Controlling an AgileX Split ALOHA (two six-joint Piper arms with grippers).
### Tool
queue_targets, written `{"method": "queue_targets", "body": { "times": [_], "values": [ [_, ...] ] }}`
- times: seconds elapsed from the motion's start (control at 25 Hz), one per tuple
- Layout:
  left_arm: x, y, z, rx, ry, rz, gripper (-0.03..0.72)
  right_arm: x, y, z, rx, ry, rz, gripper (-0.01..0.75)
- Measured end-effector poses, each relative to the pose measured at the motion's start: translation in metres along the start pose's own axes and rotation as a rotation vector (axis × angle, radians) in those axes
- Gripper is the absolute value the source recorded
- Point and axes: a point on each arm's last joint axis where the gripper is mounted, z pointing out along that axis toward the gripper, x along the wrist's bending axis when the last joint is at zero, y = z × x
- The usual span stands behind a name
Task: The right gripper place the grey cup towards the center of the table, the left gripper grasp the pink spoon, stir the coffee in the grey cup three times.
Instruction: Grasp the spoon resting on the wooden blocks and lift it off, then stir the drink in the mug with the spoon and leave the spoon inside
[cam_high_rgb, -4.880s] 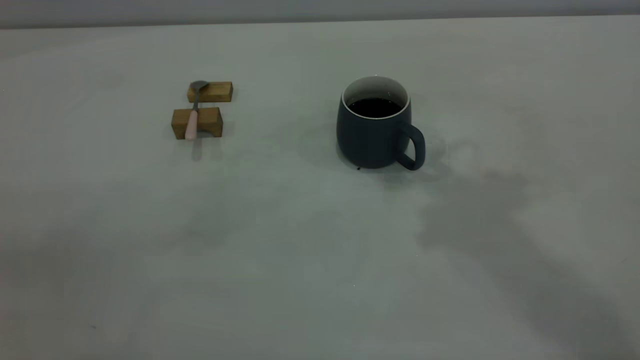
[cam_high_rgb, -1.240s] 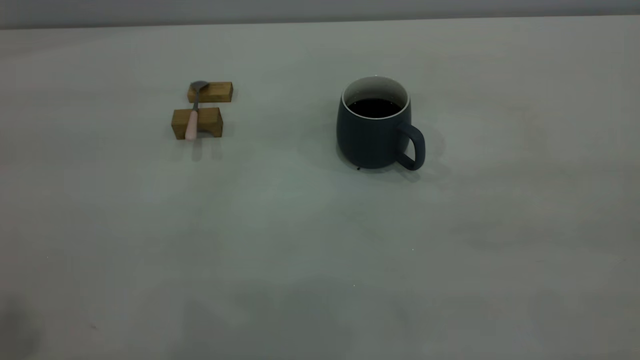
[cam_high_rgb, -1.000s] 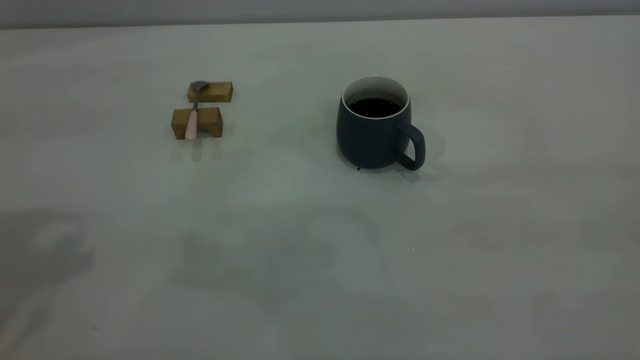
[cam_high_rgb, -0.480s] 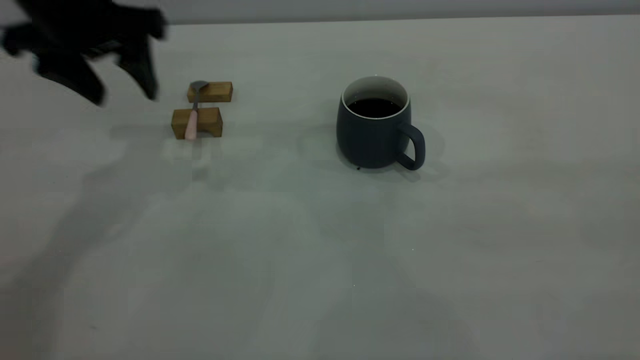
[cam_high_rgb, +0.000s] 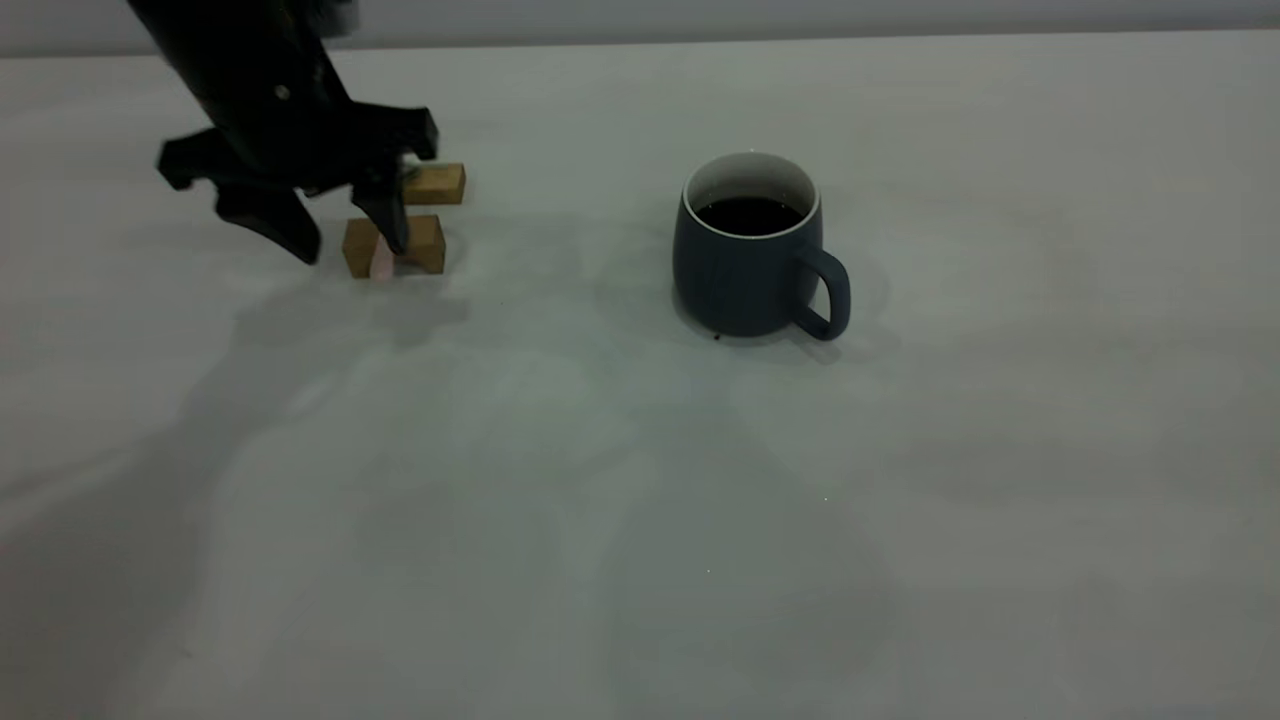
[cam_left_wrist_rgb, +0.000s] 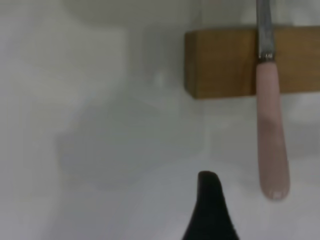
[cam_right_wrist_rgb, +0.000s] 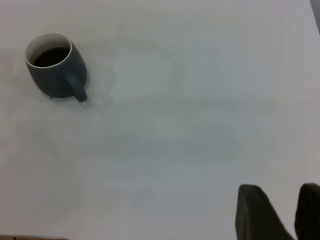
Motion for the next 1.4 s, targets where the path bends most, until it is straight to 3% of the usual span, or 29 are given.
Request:
{"method": "queue_targets", "body": {
  "times": [0.36,0.48,0.64,0.88,1.04,1.28,1.4],
  "values": [
    [-0.001,0.004,0.029,0.02,-0.006,-0.025,0.558,0.0,0.0,0.0,0.0,0.0,0.0,0.237],
    [-0.002,0.004,0.032,0.018,-0.009,-0.031,0.441,0.0,0.0,0.0,0.0,0.0,0.0,0.238],
    [-0.004,0.004,0.031,0.024,-0.032,-0.077,0.163,0.0,0.0,0.0,0.0,0.0,0.0,0.238],
    [-0.012,0.017,-0.011,-0.012,-0.077,-0.181,0.158,0.0,0.0,0.0,0.0,0.0,0.0,0.238],
    [-0.022,0.026,-0.068,-0.019,-0.161,-0.441,0.158,0.0,0.0,0.0,0.0,0.0,0.0,0.238],
    [-0.042,0.018,-0.111,0.21,-0.323,-1.0,0.158,0.0,0.0,0.0,0.0,0.0,0.0,0.238],
    [-0.056,0.02,-0.12,0.35,-0.463,-1.274,0.158,0.0,0.0,0.0,0.0,0.0,0.0,0.238]
  ]
}}
